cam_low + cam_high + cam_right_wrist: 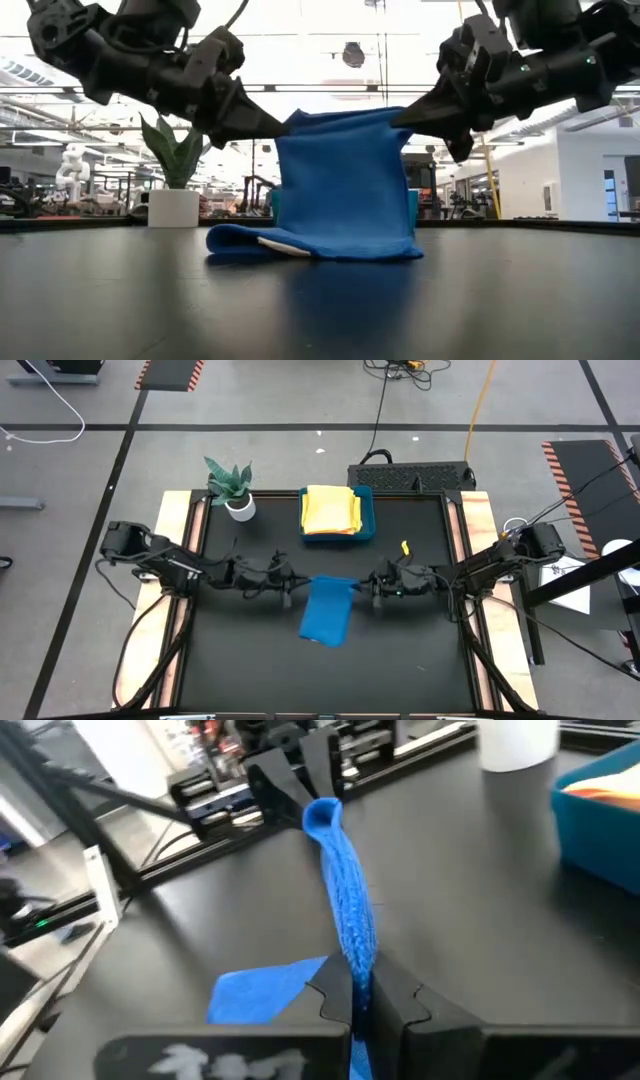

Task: Fold microfiber towels
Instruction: Fold the blue microfiber cloth, then put the folded blue microfiber cloth into the blue bin

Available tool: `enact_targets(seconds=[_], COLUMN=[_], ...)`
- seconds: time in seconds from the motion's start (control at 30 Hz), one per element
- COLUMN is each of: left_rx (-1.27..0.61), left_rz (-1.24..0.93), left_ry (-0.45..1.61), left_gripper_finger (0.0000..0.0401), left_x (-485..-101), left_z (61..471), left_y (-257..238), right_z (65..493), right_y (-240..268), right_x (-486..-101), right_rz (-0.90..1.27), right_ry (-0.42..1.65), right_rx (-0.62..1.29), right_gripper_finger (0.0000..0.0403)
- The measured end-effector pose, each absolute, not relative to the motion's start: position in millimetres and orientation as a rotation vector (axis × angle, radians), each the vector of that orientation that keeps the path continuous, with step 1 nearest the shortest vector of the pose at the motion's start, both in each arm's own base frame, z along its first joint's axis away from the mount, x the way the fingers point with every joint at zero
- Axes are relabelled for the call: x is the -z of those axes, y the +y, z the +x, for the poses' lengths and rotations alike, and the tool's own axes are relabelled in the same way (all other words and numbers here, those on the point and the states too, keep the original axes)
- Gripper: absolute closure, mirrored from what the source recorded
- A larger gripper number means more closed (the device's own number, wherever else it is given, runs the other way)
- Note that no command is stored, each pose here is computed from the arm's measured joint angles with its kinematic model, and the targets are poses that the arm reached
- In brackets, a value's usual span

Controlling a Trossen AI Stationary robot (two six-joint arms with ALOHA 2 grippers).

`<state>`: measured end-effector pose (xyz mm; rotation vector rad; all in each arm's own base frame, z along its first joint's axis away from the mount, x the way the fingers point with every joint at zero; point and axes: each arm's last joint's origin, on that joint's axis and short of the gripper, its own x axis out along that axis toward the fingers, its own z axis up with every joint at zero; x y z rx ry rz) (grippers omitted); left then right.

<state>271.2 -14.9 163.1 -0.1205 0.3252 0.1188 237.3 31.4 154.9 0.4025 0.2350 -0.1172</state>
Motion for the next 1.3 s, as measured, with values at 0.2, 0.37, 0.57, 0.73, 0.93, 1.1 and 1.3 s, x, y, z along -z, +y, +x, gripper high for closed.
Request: enact_targets(seconds=[0.2,0.37,0.57,0.73,0.93,1.1,1.3], left_rx=[-0.005,0.064,0.071,0.088,0.158,0.166,0.191], left_rz=[0.025,0.120,0.169,0.191,0.200,0.185,0.163], left_ry=[0.341,0.367,0.458,0.483,0.479,0.491,0.484], left_gripper_finger=[0.0396,0.0395,0.0396,0.0396,0.0393,0.0353,0.0302], left_x=[-158.6,-152.0,-127.9,-115.2,-112.6,-111.1,-112.1], left_z=[265.7,263.0,261.4,261.2,260.4,259.5,259.9], left_y=[-34.5,-54.4,-70.5,-79.8,-86.7,-86.8,-87.9], right_z=[234.7,239.7,264.2,273.8,273.3,275.0,275.0], right_y=[49.7,70.2,94.6,105.1,109.3,113.6,115.3], right_x=[-155.2,-148.2,-133.5,-124.0,-116.6,-117.0,-116.8], right_rz=[0.372,0.356,0.313,0.309,0.348,0.367,0.363], right_ry=[0.251,0.252,0.322,0.362,0.399,0.418,0.427], right_rx=[0.028,-0.047,-0.094,-0.133,-0.172,-0.241,-0.243], right_gripper_finger=[0.0403,0.0403,0.0403,0.0403,0.0399,0.0365,0.0303])
